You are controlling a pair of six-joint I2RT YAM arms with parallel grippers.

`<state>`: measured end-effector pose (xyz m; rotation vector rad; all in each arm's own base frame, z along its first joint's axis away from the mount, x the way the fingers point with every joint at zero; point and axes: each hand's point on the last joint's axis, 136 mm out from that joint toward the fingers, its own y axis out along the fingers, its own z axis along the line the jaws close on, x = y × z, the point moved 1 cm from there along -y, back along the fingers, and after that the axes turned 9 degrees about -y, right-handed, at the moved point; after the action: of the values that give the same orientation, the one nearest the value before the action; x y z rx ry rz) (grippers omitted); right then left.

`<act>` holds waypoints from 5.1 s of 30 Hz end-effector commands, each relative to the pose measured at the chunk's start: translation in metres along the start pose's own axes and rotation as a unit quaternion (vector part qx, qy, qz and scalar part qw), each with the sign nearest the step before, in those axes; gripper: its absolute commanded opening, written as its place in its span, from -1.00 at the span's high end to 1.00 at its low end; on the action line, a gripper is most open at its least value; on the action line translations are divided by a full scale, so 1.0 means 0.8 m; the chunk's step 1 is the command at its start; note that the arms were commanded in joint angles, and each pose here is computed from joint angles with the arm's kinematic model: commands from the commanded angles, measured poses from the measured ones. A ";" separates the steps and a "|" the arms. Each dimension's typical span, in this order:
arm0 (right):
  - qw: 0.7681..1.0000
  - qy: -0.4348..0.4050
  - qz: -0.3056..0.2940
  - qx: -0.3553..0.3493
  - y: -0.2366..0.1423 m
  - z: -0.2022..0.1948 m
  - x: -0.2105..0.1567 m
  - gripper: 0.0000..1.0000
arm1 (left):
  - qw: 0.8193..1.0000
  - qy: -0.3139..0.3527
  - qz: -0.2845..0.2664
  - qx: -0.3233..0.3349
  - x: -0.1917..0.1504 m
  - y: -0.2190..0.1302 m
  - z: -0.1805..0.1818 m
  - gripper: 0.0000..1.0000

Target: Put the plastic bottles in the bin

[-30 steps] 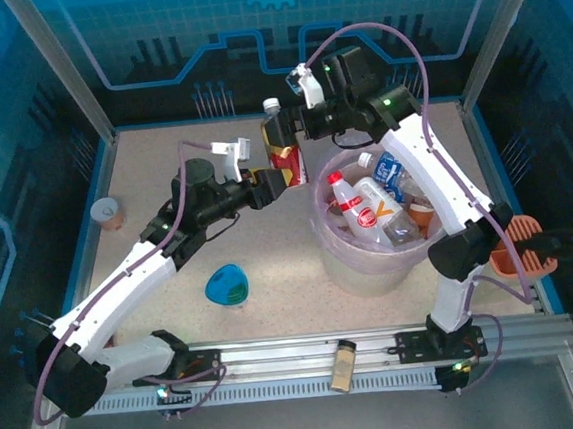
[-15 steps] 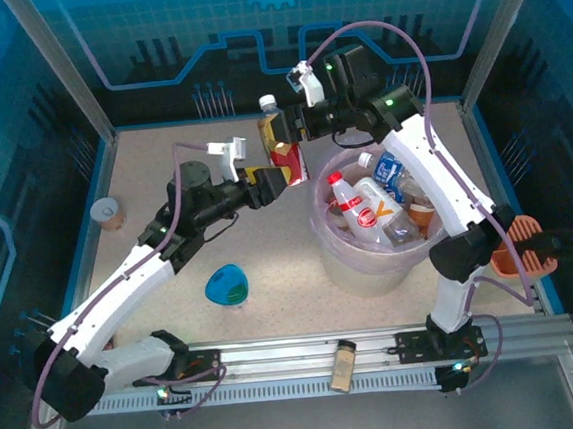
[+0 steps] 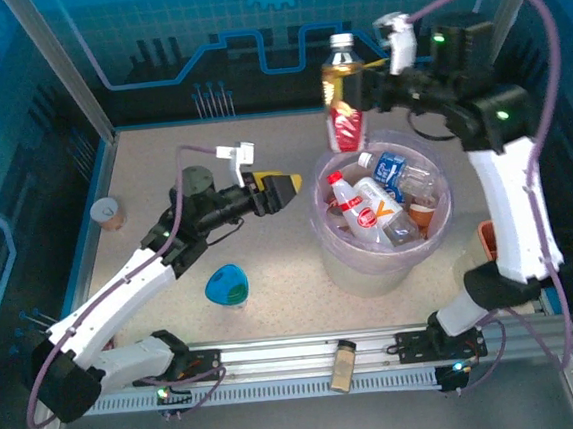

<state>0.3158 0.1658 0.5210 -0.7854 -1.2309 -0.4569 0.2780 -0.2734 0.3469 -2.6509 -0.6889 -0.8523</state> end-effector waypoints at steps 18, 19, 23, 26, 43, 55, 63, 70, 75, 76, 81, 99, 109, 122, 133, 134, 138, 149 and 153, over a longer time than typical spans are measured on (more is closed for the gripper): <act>0.930 -0.086 0.337 -0.116 -0.047 -0.064 -0.227 0.01 | 0.997 -0.005 0.069 0.031 -0.046 0.064 0.023 -0.60; 0.929 -0.078 0.346 -0.108 -0.043 -0.062 -0.237 0.01 | 0.997 -0.006 0.069 0.033 -0.047 0.065 0.024 -0.60; 0.918 -0.051 0.386 -0.068 -0.027 -0.047 -0.282 0.00 | 0.997 -0.009 0.069 0.037 -0.050 0.067 0.028 -0.58; 0.911 -0.022 0.410 -0.025 -0.015 -0.030 -0.316 -0.01 | 0.997 -0.010 0.068 0.037 -0.049 0.070 0.027 -0.57; 0.941 -0.048 0.319 -0.105 -0.043 -0.041 -0.213 -0.86 | 0.998 0.002 0.060 0.036 -0.040 0.066 0.018 -0.56; 0.922 0.166 0.200 -0.287 -0.134 -0.149 -0.207 -0.54 | 0.998 0.026 0.041 0.034 -0.019 0.040 -0.008 -0.74; 0.912 0.248 0.217 -0.243 -0.128 -0.150 -0.277 -0.19 | 0.998 0.036 0.008 0.057 0.009 0.008 -0.007 -0.98; 0.922 0.295 0.194 -0.162 -0.096 -0.133 -0.294 -0.03 | 0.988 -0.005 -0.049 0.143 0.043 -0.044 0.057 -0.98; 0.926 0.301 0.189 -0.130 -0.068 -0.119 -0.295 0.02 | 0.978 -0.032 -0.079 0.190 0.051 -0.082 0.103 -0.98; 0.926 0.299 0.190 -0.126 -0.062 -0.116 -0.294 0.03 | 0.976 -0.035 -0.084 0.197 0.052 -0.089 0.110 -0.99; 0.934 0.287 0.190 -0.100 -0.018 -0.099 -0.287 0.06 | 0.957 -0.060 -0.111 0.259 0.057 -0.128 0.160 -0.98; 0.964 0.215 0.156 -0.020 0.143 -0.056 -0.205 -0.04 | 0.862 -0.106 -0.166 0.467 0.028 -0.248 0.319 -0.99; 0.967 0.160 0.116 -0.159 0.056 -0.155 -0.177 -0.99 | 0.852 -0.058 -0.163 0.494 0.015 -0.257 0.346 -0.99; 0.923 0.056 0.221 -0.310 0.080 -0.271 -0.384 -0.99 | 0.817 0.024 -0.216 0.533 0.026 -0.263 0.404 -0.98; 0.903 0.020 0.260 -0.340 0.085 -0.279 -0.501 -0.99 | 0.816 0.071 -0.222 0.530 0.042 -0.244 0.438 -0.98; 0.903 0.018 0.257 -0.343 0.086 -0.280 -0.509 -0.99 | 0.815 0.078 -0.223 0.529 0.046 -0.242 0.440 -0.99; 0.909 -0.001 0.236 -0.345 0.095 -0.282 -0.511 -0.99 | 0.817 0.096 -0.218 0.526 0.058 -0.232 0.446 -0.99; 0.925 -0.050 0.118 -0.357 0.108 -0.278 -0.480 -0.99 | 0.818 0.116 -0.235 0.512 0.055 -0.231 0.444 -0.98; 0.932 -0.063 0.089 -0.346 0.104 -0.266 -0.479 -0.99 | 0.821 0.127 -0.230 0.508 0.054 -0.225 0.442 -0.98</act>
<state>0.3970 0.0173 0.0834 -1.5875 -0.9820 -0.6248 0.3815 0.0370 0.1051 -1.4160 -1.2709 -0.5734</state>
